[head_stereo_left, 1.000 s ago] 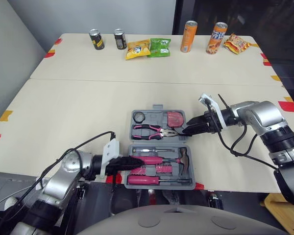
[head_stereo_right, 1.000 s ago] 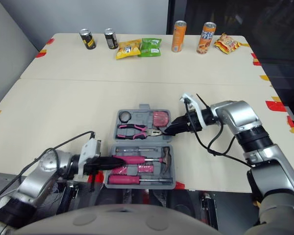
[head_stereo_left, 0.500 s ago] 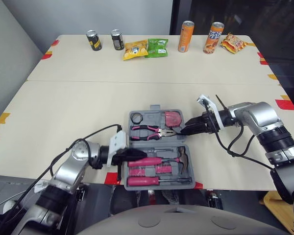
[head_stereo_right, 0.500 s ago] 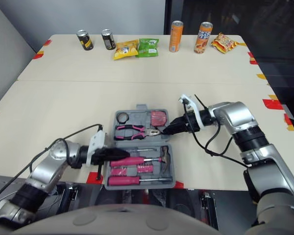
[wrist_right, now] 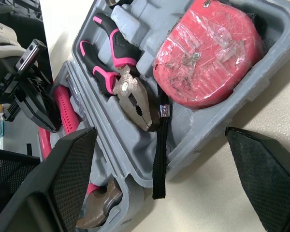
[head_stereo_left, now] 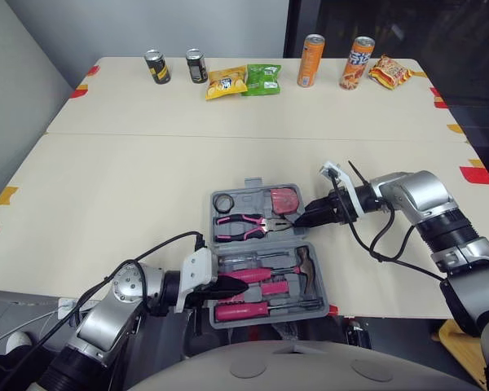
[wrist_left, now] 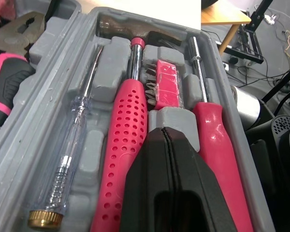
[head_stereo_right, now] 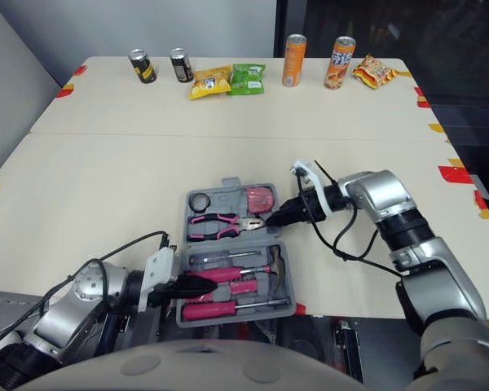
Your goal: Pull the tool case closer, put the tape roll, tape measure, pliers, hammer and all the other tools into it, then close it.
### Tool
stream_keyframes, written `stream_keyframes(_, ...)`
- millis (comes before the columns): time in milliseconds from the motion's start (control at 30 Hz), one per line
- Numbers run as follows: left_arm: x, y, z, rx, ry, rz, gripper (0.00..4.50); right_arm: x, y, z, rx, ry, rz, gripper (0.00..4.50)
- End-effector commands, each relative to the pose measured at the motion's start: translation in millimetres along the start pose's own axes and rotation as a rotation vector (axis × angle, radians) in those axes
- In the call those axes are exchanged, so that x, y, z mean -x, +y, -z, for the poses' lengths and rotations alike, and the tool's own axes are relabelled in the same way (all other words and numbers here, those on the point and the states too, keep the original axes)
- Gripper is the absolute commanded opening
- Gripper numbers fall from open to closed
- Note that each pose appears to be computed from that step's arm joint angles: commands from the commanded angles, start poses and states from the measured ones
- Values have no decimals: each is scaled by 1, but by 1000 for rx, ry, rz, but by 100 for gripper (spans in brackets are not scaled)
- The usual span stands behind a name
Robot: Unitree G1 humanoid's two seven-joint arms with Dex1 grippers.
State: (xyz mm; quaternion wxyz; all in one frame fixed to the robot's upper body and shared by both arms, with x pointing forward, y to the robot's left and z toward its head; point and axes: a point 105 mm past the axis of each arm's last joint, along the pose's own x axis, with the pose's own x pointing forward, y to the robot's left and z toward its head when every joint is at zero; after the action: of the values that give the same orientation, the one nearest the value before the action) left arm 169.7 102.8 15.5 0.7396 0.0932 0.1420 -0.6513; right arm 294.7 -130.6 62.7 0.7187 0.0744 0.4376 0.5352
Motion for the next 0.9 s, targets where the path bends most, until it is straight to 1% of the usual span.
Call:
stream_keyframes(33, -3, -3, 24, 48, 61, 17, 3, -2, 5, -10, 34, -9, -25, 450)
stream_keyframes(267, -5, 7, 27, 43, 64, 21, 3, -12, 6, -9, 13, 22, -56, 450)
stream_keyframes(433, -5, 8, 26, 39, 66, 24, 3, -19, 10, -13, 3, 27, -92, 450)
stream_keyframes(633, -4, 6, 29, 39, 72, 24, 3, -24, 16, -23, -23, -25, -140, 450)
stream_keyframes(900, -1, 5, 26, 28, 70, 22, 3, -16, 21, -33, -59, -107, -176, 450)
